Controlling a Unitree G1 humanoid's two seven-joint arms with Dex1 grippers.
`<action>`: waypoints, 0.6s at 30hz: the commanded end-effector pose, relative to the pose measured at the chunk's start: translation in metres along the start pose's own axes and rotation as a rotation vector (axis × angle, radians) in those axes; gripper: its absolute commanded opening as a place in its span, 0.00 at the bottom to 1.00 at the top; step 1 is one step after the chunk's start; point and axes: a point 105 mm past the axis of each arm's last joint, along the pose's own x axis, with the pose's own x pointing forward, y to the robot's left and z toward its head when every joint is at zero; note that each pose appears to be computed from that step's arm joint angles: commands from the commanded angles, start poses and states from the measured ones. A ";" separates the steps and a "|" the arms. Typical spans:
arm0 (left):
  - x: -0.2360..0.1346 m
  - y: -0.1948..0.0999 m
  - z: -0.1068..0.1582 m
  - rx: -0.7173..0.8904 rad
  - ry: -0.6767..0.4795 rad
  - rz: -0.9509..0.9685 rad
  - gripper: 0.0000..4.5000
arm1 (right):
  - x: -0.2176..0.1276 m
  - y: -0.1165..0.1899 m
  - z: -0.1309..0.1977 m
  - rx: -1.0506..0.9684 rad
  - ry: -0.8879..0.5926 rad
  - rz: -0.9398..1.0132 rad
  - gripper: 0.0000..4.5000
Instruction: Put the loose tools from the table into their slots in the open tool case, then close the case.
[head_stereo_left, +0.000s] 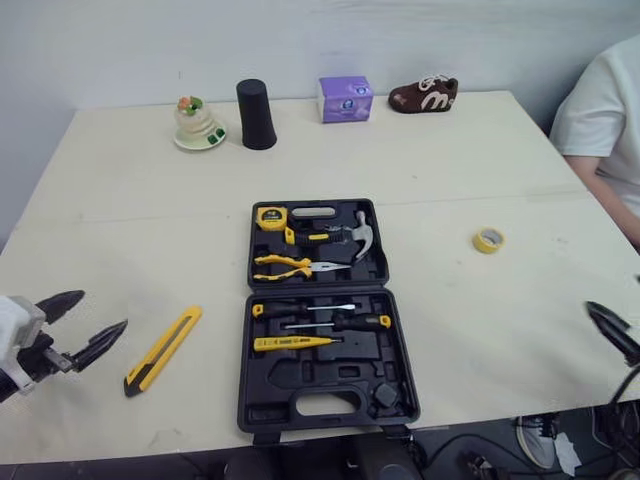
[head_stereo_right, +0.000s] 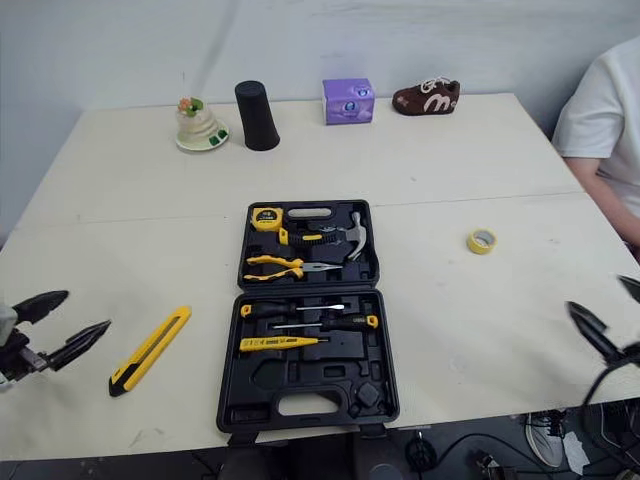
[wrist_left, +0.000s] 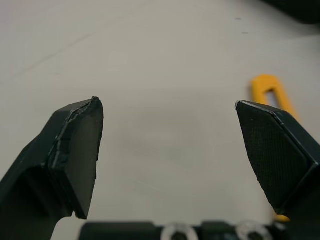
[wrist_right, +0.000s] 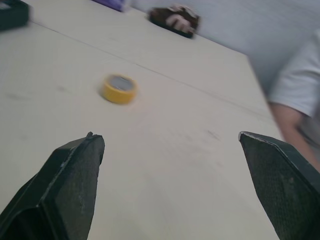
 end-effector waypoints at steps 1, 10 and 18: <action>0.003 -0.024 0.011 0.032 0.035 -0.137 0.98 | 0.039 0.039 0.039 -0.031 -0.141 0.210 1.00; 0.011 -0.037 -0.025 -0.042 0.219 -0.097 0.98 | 0.077 0.144 0.086 0.006 -0.324 0.642 1.00; 0.024 -0.051 -0.051 -0.073 0.262 -0.109 0.98 | 0.076 0.171 0.096 -0.024 -0.366 0.793 1.00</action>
